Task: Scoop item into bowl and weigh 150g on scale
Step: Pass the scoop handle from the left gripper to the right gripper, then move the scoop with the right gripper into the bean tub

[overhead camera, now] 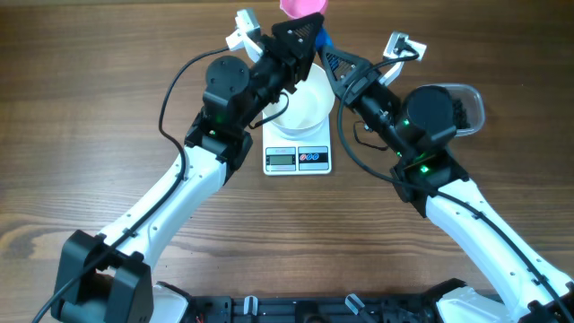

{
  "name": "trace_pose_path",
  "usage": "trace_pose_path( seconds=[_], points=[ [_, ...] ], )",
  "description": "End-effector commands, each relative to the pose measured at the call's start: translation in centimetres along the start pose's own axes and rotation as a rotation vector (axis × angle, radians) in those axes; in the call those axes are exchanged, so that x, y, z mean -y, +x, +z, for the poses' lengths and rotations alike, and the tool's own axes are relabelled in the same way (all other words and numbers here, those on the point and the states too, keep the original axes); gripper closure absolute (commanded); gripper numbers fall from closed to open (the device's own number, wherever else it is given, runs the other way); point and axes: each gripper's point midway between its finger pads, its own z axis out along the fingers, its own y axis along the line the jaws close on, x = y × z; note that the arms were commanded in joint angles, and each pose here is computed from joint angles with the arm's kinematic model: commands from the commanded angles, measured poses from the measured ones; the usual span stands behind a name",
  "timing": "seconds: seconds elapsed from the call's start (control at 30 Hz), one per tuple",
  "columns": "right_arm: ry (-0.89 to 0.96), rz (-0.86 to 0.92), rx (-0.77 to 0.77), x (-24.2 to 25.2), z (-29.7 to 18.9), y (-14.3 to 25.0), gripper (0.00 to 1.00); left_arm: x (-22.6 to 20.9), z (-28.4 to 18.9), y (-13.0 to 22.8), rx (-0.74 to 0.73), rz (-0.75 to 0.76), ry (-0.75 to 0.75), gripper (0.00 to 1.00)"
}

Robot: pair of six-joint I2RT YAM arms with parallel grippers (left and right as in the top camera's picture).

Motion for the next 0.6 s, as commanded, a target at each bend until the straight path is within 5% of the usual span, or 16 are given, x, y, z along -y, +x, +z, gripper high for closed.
trace_pose_path(
  seconds=[0.0,0.1,0.3,0.57],
  points=[
    [0.029,-0.124,-0.014,0.9,0.1,-0.5,0.95,-0.7,0.1,0.5,-0.026,0.243,-0.042,0.2],
    [0.074,-0.115,-0.081,1.8,-0.4,-1.8,0.95,-1.1,0.0,1.0,-0.066,0.418,-0.047,0.0],
    [0.255,-0.253,-0.236,0.8,-2.9,-5.3,0.95,-1.5,-0.8,2.8,-0.244,0.625,0.005,0.0],
    [0.85,-0.391,-0.259,7.1,-12.7,-10.4,0.96,-3.9,-3.5,-0.2,-0.357,0.627,-0.043,0.0]
  ],
)
